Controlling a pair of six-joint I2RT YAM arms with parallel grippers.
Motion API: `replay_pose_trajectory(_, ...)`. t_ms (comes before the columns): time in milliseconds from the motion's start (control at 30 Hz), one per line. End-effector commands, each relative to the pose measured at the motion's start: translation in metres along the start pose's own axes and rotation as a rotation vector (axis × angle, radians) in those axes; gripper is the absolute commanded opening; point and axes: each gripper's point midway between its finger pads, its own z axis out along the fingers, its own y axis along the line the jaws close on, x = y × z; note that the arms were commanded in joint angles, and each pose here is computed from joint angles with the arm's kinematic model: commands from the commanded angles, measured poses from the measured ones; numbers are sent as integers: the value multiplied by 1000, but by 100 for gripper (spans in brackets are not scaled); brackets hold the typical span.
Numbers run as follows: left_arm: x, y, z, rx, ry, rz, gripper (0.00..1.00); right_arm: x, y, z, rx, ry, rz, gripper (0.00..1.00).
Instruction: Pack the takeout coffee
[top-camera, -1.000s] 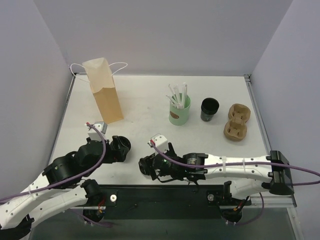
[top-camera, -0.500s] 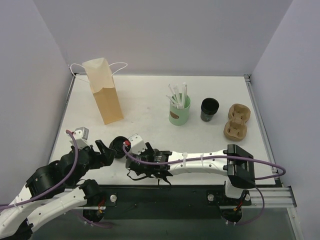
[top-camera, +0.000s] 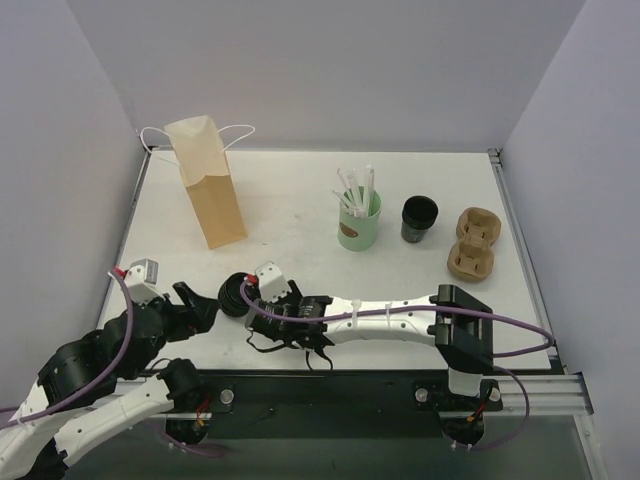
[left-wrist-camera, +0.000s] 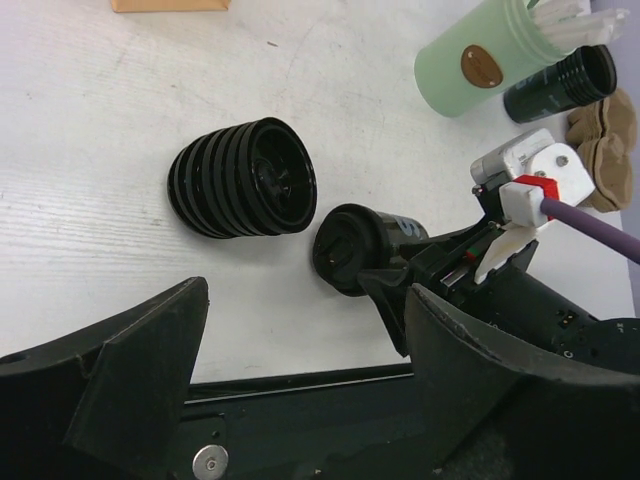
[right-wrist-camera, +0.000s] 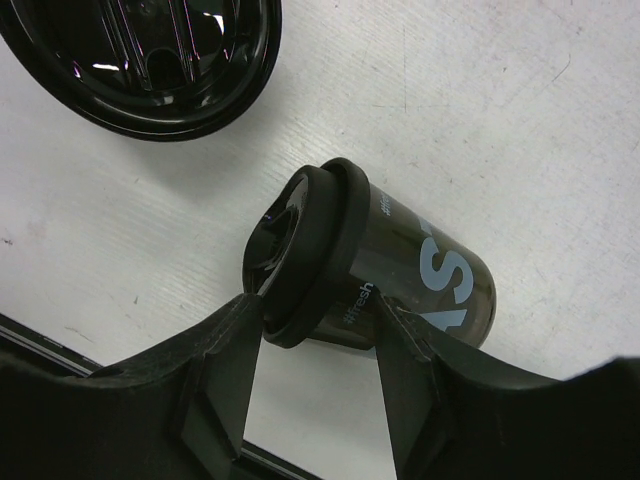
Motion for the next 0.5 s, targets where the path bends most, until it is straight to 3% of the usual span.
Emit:
replay_pose_trajectory(0, -24, 3, -16, 23, -85, -64, 89, -11, 3, 2, 31, -23, 37, 49)
replay_pose_trajectory(267, -25, 5, -17, 22, -91, -68, 89, -11, 0, 6, 79, -15, 46, 48)
replay_pose_trajectory(400, -20, 7, -16, 28, -80, -76, 88, -12, 3, 5, 72, -22, 56, 30)
replay_pose_trajectory(467, -18, 6, -18, 44, -77, -87, 89, -12, 4, 4, 70, -27, 67, 25)
